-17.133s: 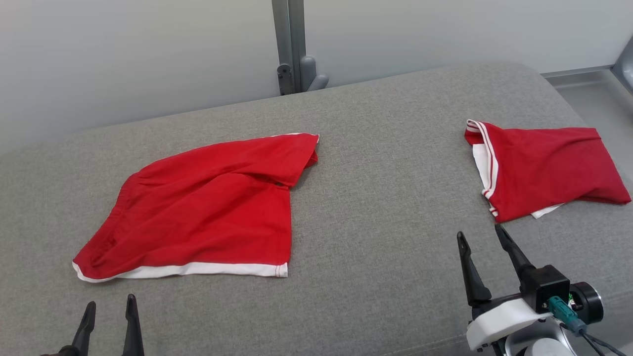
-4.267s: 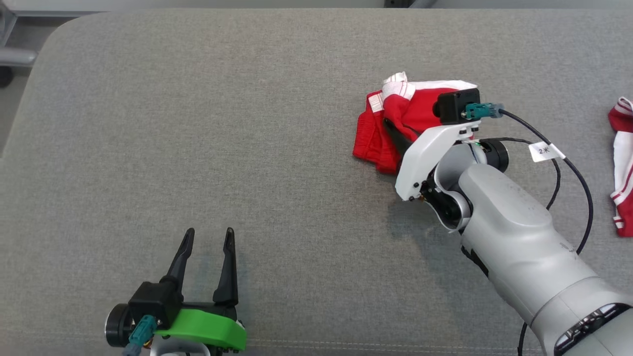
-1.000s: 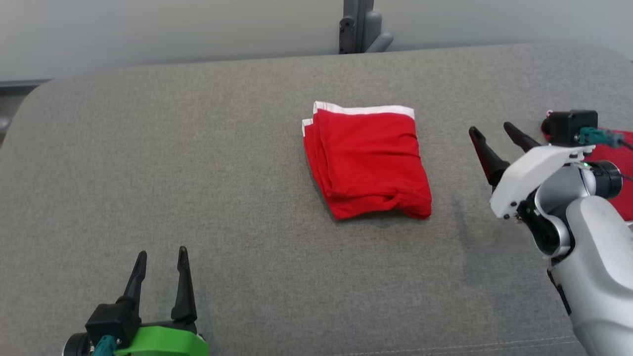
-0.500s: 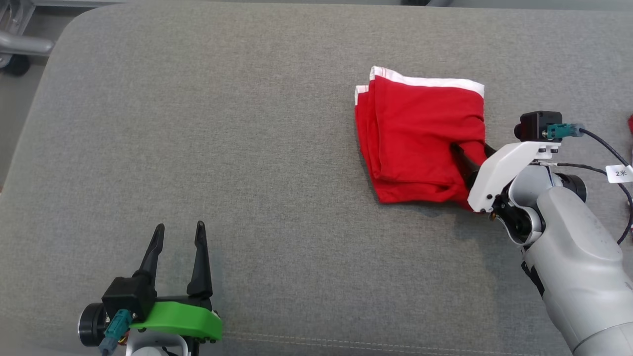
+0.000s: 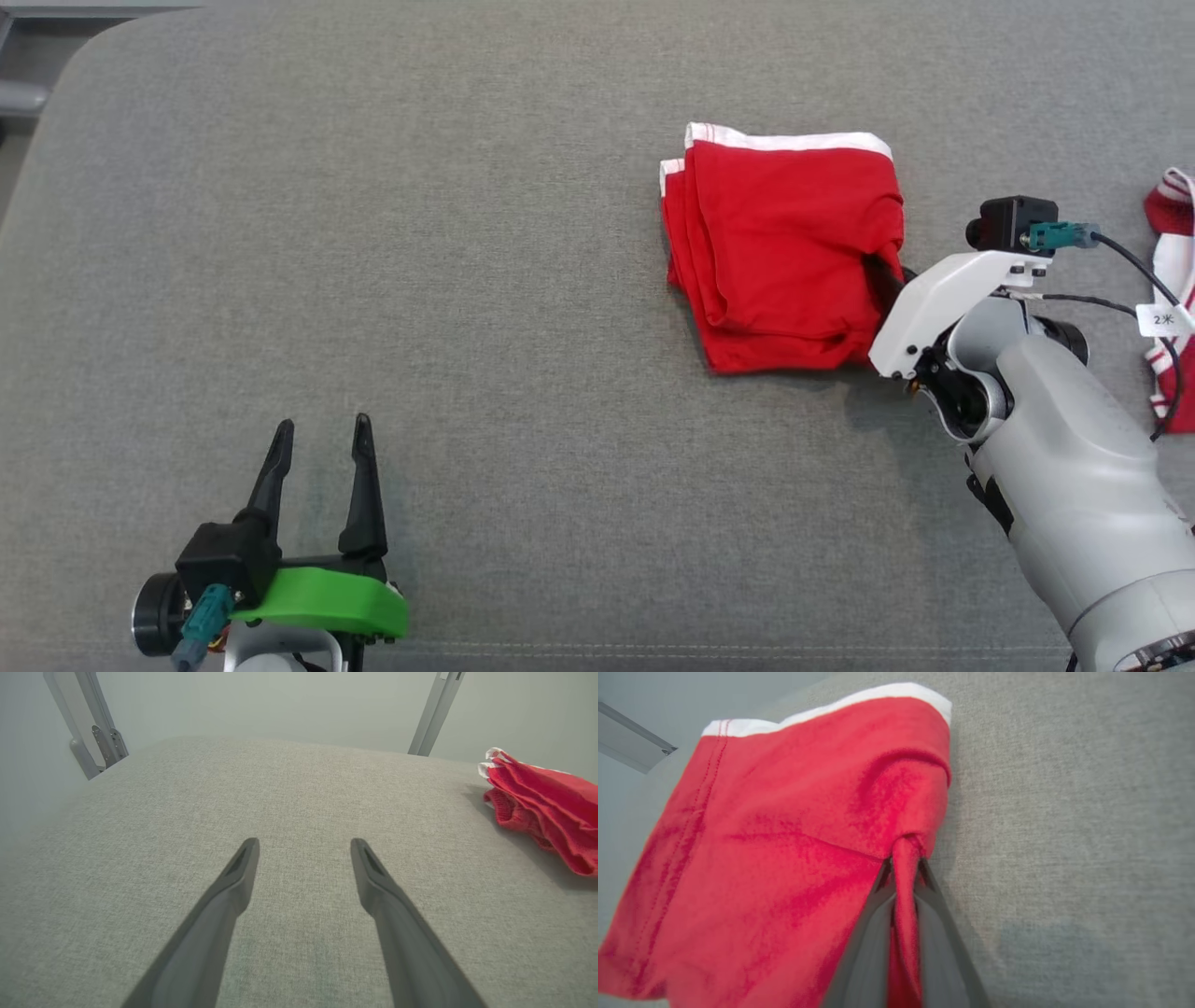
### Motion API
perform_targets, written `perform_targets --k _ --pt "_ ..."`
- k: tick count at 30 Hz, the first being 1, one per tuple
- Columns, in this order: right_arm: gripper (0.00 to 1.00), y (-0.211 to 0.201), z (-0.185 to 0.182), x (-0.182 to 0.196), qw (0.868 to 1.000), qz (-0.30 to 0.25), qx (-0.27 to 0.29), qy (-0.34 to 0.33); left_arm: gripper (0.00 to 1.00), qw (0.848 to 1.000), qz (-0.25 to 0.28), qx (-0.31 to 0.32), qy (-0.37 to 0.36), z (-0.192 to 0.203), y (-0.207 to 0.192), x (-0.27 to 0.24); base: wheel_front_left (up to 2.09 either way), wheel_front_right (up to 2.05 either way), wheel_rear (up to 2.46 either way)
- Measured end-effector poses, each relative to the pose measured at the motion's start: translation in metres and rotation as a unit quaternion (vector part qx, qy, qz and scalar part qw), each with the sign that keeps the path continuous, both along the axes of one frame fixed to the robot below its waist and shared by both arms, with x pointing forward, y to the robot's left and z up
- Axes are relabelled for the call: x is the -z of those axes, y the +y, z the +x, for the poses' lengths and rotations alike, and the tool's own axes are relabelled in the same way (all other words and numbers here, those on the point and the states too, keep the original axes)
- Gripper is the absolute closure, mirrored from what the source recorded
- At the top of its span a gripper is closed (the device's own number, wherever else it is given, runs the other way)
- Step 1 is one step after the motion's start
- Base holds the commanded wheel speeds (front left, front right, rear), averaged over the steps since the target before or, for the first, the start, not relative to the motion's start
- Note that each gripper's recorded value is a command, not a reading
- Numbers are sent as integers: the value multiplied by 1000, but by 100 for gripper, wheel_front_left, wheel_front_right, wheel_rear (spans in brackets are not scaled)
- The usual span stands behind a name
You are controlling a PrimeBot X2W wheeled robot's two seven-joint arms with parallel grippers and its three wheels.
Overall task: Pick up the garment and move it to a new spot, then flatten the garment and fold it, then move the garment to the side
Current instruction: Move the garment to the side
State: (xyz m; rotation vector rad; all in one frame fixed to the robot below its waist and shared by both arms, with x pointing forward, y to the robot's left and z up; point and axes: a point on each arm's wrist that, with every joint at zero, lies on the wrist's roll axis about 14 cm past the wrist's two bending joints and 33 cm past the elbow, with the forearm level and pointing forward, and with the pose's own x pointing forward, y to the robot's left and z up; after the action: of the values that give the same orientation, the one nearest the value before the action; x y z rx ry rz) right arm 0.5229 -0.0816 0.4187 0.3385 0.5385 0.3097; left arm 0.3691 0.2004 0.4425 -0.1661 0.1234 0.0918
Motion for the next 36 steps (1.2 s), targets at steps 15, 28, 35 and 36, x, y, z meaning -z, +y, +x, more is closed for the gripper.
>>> perform_targets --k 15,28,35,36 --pt "100 -111 -7 -61 990 -112 28 -83 0 995 -18 97 -24 48 -64 -3 0 0 0" --pt "100 -252 -35 -91 969 -195 139 -60 0 982 -34 182 -23 80 -125 12 0 0 0" --pt "89 -293 -40 -68 957 -219 191 -8 0 984 -32 176 -6 78 -118 24 0 0 0" --pt "73 -295 -39 -64 955 -221 196 -5 0 984 -30 175 -6 78 -117 25 0 0 0"
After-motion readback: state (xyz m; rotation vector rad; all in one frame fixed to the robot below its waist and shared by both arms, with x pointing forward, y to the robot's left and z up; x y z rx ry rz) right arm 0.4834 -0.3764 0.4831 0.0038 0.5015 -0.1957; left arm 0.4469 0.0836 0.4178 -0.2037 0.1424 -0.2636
